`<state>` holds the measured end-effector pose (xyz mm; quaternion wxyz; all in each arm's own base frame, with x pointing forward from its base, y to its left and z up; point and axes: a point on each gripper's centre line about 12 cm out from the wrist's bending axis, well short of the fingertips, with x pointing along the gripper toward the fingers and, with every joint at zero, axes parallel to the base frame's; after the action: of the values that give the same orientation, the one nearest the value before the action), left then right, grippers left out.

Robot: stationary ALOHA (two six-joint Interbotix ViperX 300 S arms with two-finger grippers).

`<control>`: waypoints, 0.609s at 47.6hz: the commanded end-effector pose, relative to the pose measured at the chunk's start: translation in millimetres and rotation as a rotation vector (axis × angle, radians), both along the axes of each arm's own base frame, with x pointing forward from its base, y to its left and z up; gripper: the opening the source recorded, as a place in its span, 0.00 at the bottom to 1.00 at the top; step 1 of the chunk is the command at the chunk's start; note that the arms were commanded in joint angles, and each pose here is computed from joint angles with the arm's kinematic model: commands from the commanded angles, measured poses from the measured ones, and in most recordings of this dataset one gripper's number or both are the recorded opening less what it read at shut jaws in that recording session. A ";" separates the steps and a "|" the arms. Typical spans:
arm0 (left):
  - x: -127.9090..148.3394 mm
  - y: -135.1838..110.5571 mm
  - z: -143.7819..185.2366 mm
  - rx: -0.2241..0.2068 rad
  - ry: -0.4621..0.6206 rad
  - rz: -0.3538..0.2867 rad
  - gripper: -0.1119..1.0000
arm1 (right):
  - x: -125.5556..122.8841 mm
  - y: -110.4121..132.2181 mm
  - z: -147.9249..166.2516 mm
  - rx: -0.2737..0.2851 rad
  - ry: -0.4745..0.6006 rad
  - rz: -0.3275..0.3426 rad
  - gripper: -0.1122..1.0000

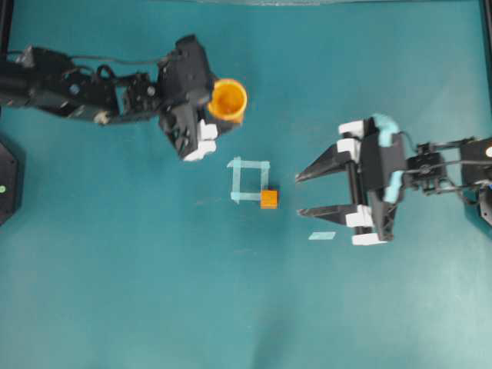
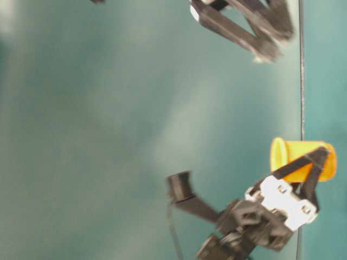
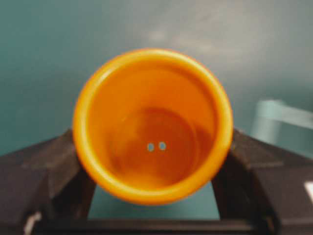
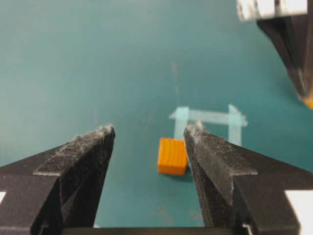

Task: Hold the block with right arm and the cup with left arm, then put the block into the cup.
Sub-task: 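Move right gripper to the orange block and grasp it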

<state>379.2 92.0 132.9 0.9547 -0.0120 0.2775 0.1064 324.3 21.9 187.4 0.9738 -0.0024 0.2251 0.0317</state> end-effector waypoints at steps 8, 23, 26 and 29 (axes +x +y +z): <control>-5.5 -40.6 28.6 0.002 -0.070 -0.095 0.68 | 17.9 -0.3 -12.0 0.022 0.014 -0.022 0.65; -7.3 -73.1 26.4 -0.004 -0.043 -0.181 0.68 | 35.5 -8.7 -35.5 0.044 0.013 -0.071 0.65; -7.0 -78.8 26.6 -0.006 -0.035 -0.196 0.68 | 40.1 -9.9 -42.0 0.046 0.022 -0.079 0.65; -6.5 -82.7 28.1 -0.006 -0.035 -0.207 0.68 | 43.3 -10.6 -47.9 0.049 0.035 -0.085 0.65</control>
<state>368.9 13.7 144.7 0.9592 0.0101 0.2824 0.0119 358.7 12.0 132.0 0.9655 0.0264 0.2589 -0.0009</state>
